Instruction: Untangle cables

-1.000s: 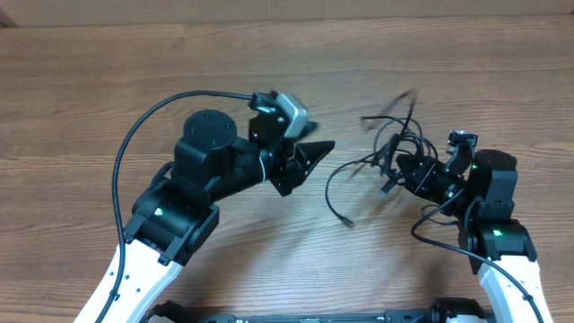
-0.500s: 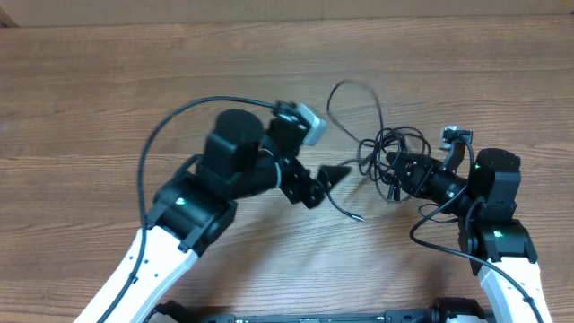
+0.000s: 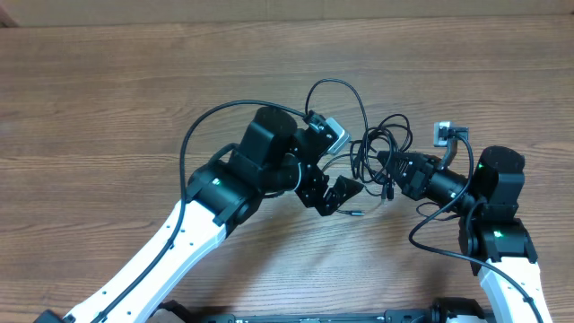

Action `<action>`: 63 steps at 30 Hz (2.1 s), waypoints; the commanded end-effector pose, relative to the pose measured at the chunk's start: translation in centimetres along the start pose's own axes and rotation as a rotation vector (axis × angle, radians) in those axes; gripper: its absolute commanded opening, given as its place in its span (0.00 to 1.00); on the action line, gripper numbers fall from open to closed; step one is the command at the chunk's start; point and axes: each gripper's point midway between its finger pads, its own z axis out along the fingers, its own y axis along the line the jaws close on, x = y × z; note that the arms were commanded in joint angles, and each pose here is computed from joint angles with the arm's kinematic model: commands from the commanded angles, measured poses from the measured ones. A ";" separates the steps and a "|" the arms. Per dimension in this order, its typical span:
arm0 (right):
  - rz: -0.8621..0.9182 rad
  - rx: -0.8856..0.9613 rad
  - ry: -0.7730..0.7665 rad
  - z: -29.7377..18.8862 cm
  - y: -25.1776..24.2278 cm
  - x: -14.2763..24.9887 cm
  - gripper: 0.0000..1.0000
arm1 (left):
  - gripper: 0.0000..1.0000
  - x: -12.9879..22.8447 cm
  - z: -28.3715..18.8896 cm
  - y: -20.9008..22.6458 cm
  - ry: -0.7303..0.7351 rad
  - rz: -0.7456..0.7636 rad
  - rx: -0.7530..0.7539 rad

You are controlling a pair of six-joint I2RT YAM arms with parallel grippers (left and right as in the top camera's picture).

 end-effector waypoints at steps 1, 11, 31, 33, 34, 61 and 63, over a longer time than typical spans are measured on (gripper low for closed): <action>-0.048 -0.073 0.006 -0.4 1.8 -0.1 0.04 | 1.00 -0.7 0.4 0.4 -0.012 -0.026 -0.013; -0.179 -0.304 0.064 -1.3 6.2 0.4 0.04 | 1.00 -1.6 0.8 1.8 -0.051 -0.074 -0.078; -0.214 -0.363 0.087 -1.6 7.2 0.8 0.04 | 0.23 -2.5 0.4 4.4 -0.104 -0.144 -0.224; -0.215 -0.363 0.087 -1.6 7.2 0.8 0.04 | 0.04 -2.4 0.4 4.3 -0.101 -0.144 -0.221; -0.216 -0.363 0.086 -1.6 7.2 0.8 0.04 | 0.04 -2.4 0.4 4.3 -0.100 -0.144 -0.222; 0.141 0.480 -0.081 -2.4 -8.4 0.8 0.33 | 0.04 -6.1 -0.3 -3.3 -0.223 0.091 0.204; 0.143 0.486 -0.079 -2.5 -8.6 0.9 0.33 | 0.04 -6.6 -0.5 -3.6 -0.241 0.107 0.223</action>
